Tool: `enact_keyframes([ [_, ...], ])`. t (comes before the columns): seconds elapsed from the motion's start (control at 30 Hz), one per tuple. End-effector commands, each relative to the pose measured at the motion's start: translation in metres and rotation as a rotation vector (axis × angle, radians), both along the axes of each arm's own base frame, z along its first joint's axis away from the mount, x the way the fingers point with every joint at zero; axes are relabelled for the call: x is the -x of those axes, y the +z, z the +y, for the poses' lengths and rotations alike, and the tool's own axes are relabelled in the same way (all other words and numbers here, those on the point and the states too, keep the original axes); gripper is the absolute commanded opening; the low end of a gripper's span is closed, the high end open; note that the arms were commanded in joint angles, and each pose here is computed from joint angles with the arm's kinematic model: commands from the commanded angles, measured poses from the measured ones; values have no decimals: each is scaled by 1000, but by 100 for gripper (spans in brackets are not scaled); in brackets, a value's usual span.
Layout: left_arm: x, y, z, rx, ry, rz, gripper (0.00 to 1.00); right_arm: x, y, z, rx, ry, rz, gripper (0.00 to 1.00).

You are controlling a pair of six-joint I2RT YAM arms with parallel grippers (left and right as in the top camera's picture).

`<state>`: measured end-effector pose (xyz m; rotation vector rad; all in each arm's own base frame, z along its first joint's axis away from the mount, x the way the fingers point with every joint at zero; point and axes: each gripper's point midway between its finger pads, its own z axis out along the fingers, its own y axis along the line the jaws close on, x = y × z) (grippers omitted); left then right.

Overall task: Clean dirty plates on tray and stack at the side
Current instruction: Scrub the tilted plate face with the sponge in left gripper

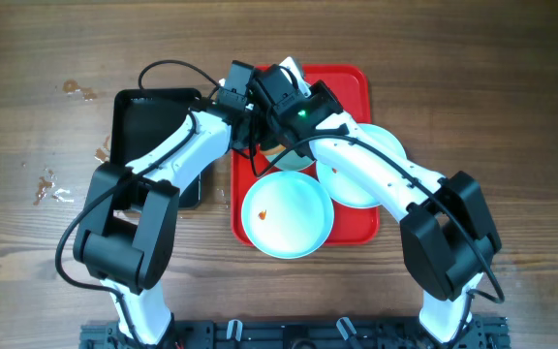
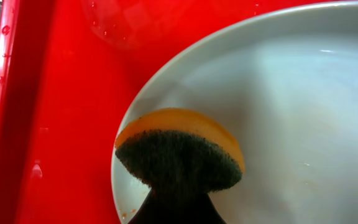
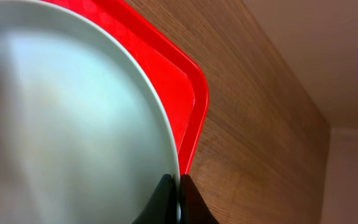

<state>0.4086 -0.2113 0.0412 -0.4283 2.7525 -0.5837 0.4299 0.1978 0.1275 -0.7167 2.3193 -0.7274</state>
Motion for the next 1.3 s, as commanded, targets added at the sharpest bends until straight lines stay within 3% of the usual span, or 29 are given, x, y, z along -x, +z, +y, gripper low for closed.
enact_keyframes([
  [0.0, 34, -32, -8, -8, -24, 122, 4, -3, 24, 8, -27, -6, -78, 4],
  [0.4, 40, -15, -36, 224, -112, 171, 4, -15, 29, 2, -88, -52, -126, 4],
  [0.63, 52, -47, -5, 95, -65, 189, 4, -15, 29, 2, -87, -54, -128, 4],
  [0.83, 56, -62, 14, 123, -22, 251, 4, -15, 29, 2, -86, -54, -128, 4],
  [1.27, 23, 33, 44, 213, 25, 69, 4, -15, 32, -3, -61, -68, -141, 4],
])
